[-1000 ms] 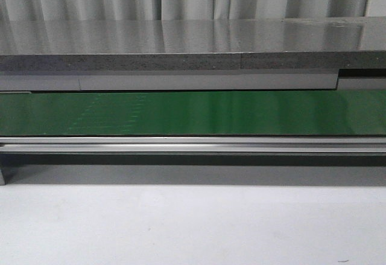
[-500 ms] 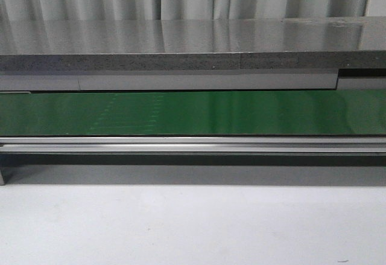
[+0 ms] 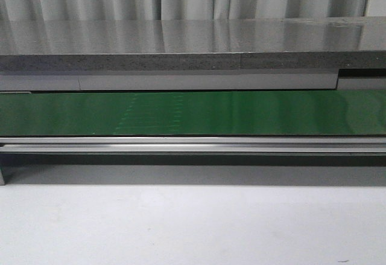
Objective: Move button from left to right
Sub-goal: 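Lower the left gripper toward the yellow-capped button in the blue tray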
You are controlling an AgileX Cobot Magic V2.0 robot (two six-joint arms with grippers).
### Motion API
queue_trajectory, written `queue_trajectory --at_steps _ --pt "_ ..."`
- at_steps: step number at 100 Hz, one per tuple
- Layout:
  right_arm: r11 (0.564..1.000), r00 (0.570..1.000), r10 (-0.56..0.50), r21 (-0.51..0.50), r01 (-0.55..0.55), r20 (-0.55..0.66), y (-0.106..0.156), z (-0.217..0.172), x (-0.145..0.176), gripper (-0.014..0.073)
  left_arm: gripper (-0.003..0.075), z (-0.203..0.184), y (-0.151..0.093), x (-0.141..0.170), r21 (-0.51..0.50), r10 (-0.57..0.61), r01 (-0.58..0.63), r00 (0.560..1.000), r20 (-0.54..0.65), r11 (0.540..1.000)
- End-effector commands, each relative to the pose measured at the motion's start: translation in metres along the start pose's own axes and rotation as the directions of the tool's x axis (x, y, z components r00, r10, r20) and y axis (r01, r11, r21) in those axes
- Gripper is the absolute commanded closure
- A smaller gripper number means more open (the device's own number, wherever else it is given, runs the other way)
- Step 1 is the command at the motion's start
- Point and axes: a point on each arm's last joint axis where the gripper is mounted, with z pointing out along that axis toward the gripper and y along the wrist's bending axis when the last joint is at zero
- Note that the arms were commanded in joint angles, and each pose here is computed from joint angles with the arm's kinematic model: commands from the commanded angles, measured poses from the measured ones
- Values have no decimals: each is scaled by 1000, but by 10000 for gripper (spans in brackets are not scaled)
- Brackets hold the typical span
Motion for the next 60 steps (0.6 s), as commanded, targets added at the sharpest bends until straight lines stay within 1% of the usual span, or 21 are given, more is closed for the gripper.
queue_trajectory --at_steps 1,9,28,46,60 --pt "1000 996 -13 1 13 92 0 -2 -7 663 715 4 0 -26 7 -9 10 999 -40 1000" --pt "1000 996 -13 1 13 92 0 -2 -7 663 715 13 0 -35 8 -10 11 994 -107 1000" --pt "1000 996 -13 1 13 92 0 -2 -7 663 715 31 -2 -37 24 -30 34 983 -179 999" --pt "1000 996 -13 1 13 92 0 -2 -7 663 715 39 -2 -36 23 -28 34 977 -210 999" --pt "1000 996 -13 1 13 92 0 -2 -7 663 711 39 -2 -36 23 -28 34 977 -210 999"
